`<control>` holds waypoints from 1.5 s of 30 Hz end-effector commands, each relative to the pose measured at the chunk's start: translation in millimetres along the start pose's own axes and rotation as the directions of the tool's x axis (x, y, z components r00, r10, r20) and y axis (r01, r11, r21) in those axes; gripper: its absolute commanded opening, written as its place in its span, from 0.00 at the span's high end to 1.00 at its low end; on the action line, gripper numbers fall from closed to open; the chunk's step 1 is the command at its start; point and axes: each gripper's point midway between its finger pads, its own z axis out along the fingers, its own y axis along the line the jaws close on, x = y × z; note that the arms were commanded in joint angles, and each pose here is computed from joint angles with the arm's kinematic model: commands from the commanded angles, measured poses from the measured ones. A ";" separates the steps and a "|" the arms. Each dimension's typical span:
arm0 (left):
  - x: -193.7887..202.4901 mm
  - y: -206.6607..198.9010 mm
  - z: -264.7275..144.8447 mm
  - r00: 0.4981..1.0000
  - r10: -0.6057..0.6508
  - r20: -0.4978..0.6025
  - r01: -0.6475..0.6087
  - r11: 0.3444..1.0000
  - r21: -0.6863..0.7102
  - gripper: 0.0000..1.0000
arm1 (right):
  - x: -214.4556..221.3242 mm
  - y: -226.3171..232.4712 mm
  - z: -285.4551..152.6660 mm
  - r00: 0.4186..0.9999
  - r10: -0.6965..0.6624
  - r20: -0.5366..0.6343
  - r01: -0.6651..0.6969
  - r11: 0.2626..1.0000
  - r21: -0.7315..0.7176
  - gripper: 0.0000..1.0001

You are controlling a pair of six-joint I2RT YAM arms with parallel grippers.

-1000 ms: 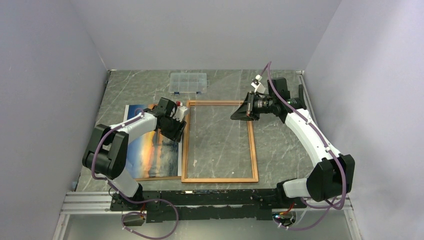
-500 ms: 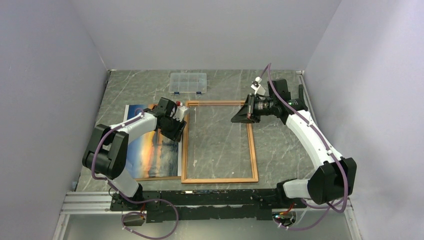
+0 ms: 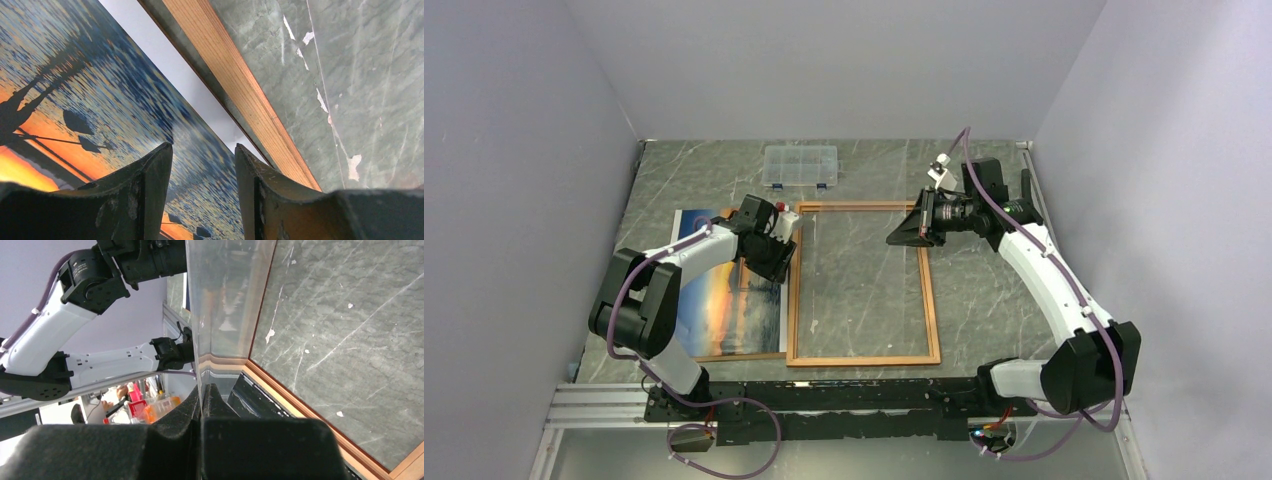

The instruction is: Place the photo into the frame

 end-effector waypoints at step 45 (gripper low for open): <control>-5.3 -3.6 0.9 1.000 -0.009 0.021 0.009 1.000 0.022 0.49 | -0.6 -1.1 21.7 0.998 -0.039 -0.049 0.036 0.998 -0.060 1.00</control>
